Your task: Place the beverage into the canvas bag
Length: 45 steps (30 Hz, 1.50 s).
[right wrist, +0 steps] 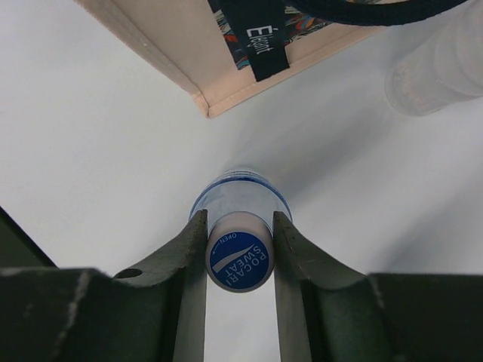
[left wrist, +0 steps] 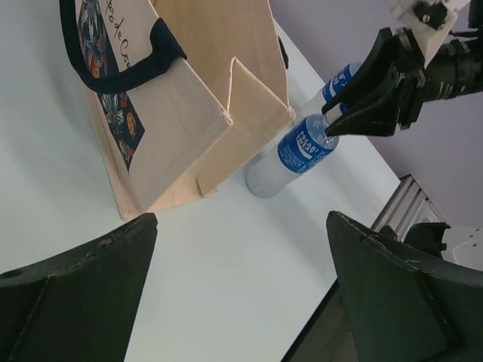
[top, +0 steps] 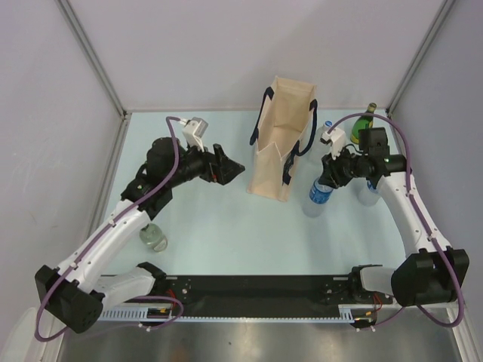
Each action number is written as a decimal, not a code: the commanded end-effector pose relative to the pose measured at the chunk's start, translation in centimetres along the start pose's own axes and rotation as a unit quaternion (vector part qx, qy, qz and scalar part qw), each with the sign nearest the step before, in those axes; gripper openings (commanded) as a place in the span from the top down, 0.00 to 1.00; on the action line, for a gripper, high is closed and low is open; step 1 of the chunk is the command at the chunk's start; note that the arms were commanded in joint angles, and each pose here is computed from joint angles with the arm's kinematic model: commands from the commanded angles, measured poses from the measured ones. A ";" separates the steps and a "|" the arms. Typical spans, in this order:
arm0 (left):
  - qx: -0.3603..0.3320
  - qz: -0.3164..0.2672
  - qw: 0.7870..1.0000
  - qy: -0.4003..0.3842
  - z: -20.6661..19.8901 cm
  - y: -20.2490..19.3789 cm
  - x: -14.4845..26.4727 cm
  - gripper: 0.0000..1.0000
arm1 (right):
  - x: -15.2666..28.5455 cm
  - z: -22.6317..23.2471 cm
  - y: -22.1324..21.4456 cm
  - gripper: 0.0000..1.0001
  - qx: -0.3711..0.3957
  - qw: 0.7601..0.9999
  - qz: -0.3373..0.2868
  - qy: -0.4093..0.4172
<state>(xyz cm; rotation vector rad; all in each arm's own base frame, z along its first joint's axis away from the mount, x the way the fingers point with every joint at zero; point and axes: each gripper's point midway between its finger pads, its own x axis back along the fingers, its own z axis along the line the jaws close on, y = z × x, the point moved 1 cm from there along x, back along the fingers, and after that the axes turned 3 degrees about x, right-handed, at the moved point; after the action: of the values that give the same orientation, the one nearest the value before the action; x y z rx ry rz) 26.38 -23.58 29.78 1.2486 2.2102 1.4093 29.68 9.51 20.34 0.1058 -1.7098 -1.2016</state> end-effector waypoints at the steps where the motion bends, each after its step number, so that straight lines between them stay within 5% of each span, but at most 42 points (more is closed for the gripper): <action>1: 0.010 -0.046 0.999 -0.013 -1.6 3.5 -0.4 0.00 | 1.9 1.3 2.0 1.00 0.002 1.000 -0.025 0.013; 26: 0.020 0.003 0.998 0.066 0.0 4.5 -8.9 0.00 | 17.3 0.3 25.2 1.00 0.071 0.955 -0.281 -0.062; 37: 0.005 0.042 0.995 0.087 0.2 2.8 -10.7 0.05 | 15.1 -2.4 31.7 1.00 0.068 0.935 -0.340 -0.079; 45: -0.003 0.035 0.996 0.085 -0.1 3.1 -10.1 0.05 | 7.5 -5.8 33.1 1.00 0.081 0.942 -0.310 -0.102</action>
<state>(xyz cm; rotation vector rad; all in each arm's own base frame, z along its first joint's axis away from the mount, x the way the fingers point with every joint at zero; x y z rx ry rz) 34.10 -30.68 27.14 1.3495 2.3275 1.6123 42.75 17.24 44.82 0.4933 -1.8457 -1.5257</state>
